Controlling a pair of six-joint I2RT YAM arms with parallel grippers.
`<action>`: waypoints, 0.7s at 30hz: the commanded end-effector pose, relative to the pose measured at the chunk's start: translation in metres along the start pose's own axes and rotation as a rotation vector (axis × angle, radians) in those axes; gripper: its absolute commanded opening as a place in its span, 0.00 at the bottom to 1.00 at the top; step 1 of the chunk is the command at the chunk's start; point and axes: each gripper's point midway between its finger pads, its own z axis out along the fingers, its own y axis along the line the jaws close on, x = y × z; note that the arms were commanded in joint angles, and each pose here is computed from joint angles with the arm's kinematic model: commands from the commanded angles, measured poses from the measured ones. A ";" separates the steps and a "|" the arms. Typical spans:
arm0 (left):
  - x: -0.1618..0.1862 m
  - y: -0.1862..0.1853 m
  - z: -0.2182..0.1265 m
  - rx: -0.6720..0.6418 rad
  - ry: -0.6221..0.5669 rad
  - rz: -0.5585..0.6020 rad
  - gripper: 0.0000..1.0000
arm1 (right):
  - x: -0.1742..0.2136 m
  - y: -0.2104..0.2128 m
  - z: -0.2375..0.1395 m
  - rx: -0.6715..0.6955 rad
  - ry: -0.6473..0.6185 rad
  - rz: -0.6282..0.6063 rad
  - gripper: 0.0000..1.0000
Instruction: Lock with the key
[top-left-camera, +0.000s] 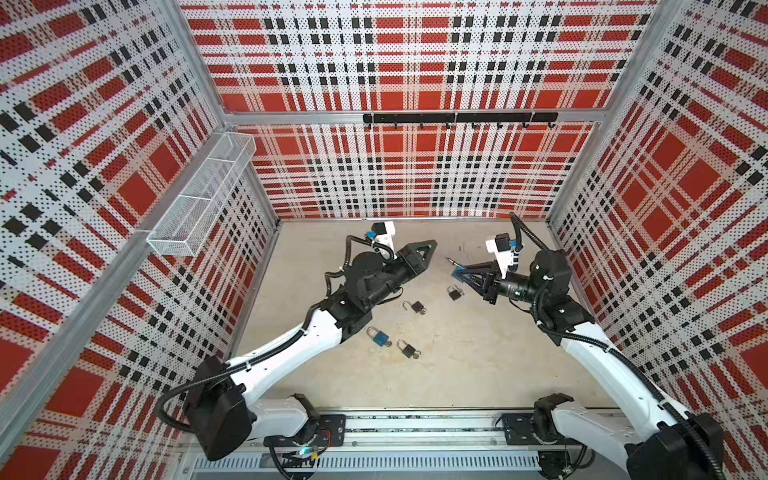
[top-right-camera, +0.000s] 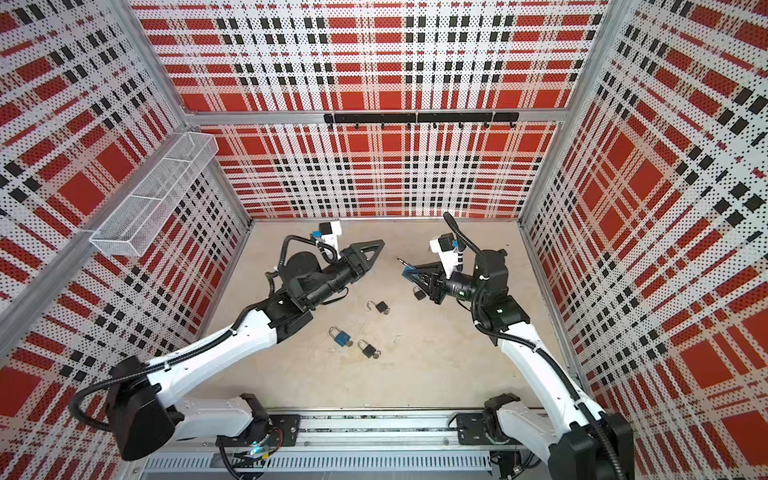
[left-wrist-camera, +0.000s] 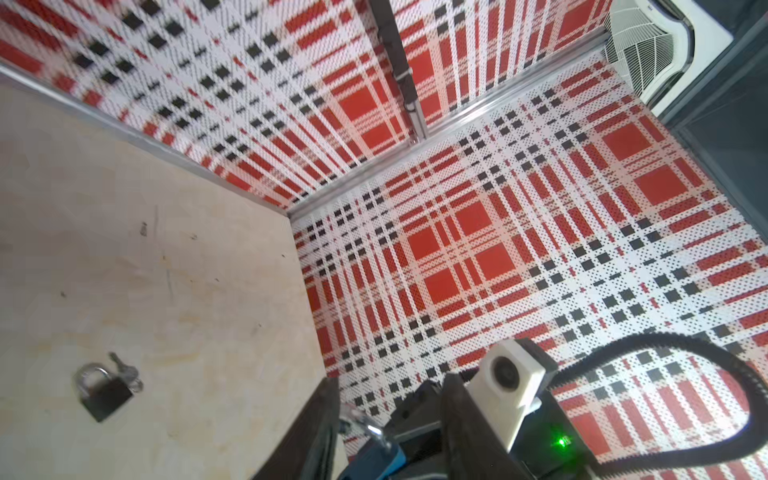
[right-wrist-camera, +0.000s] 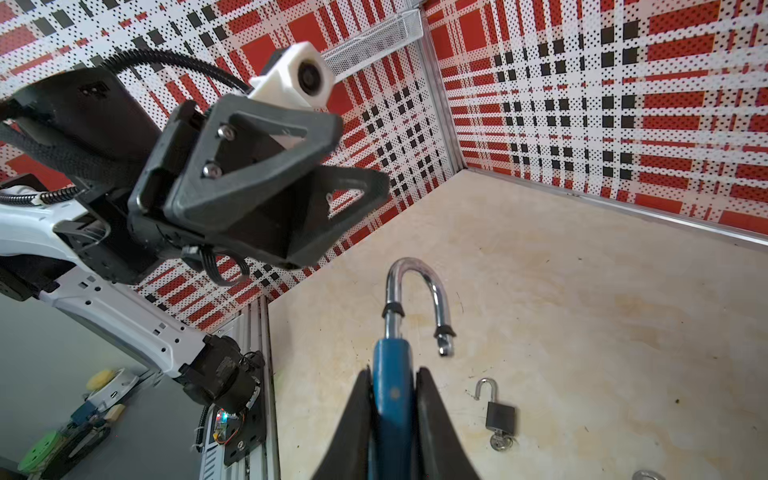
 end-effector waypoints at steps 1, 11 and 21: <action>-0.011 0.005 -0.014 -0.044 -0.014 0.160 0.44 | -0.025 0.020 -0.007 -0.017 -0.048 -0.097 0.00; 0.024 -0.009 -0.010 0.092 0.205 0.407 0.48 | -0.015 0.038 0.003 -0.061 0.015 -0.086 0.00; 0.051 -0.009 -0.005 0.185 0.333 0.393 0.54 | -0.013 0.050 0.001 -0.121 0.042 -0.013 0.00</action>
